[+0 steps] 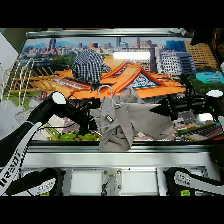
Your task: Fold the clothes and pants, and hang the long-sleeved shirts on hangers.
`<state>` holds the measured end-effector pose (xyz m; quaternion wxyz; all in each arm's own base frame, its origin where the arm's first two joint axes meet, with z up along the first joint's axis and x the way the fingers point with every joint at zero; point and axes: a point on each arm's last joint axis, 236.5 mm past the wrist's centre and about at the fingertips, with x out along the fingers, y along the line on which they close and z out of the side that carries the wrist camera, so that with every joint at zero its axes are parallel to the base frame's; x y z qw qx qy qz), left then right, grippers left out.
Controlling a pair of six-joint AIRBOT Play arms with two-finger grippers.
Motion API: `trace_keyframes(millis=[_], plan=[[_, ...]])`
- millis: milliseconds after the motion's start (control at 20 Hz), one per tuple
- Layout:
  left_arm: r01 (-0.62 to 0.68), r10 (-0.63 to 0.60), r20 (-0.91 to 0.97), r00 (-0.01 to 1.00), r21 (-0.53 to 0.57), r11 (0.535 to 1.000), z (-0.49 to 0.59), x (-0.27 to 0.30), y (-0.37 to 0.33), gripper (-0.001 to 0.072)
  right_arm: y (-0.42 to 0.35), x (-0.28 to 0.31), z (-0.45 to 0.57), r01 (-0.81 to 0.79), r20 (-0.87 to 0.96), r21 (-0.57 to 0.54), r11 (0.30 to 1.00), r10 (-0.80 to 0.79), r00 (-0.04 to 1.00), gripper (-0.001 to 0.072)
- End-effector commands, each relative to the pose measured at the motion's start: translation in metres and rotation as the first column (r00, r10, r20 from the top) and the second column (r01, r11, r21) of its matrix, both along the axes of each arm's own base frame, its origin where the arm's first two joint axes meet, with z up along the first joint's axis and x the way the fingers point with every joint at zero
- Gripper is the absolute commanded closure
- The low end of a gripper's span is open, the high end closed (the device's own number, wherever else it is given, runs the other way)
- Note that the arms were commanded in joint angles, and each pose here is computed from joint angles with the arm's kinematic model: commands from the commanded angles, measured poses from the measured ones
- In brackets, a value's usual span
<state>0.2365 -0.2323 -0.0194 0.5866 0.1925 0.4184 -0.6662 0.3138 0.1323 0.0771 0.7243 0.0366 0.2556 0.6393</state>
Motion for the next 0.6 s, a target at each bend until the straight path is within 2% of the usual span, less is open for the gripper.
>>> trace_keyframes(millis=[0, 350, 450, 550], plan=[[0.000, 0.000, 0.004, 1.000, -0.001, 1.000, 0.0004, 0.0007, -0.0001, 0.0693, -0.0001, 0.0007, -0.0003, 0.004, -0.002, 0.000, 1.000, -0.004, 1.000, 0.0693], [0.011, -0.011, -0.010, 1.000, -0.002, 1.000, 0.0013, -0.0034, 0.0004, 0.0681, -0.0012, 0.0020, -0.0005, 0.010, -0.001, -0.001, 1.000, -0.010, 1.000, 0.0696], [-0.001, 0.001, -0.017, 1.000, 0.003, 1.000, 0.0011, -0.0028, 0.0004, 0.0340, -0.0012, 0.0019, -0.0005, 0.010, -0.001, -0.001, 1.000, -0.010, 1.000, 0.0696], [-0.039, 0.039, -0.035, 0.999, 0.015, 0.999, 0.0005, -0.0006, 0.0005, 0.0328, -0.0012, 0.0019, -0.0005, 0.010, -0.001, -0.001, 1.000, -0.010, 1.000, 0.0696]])
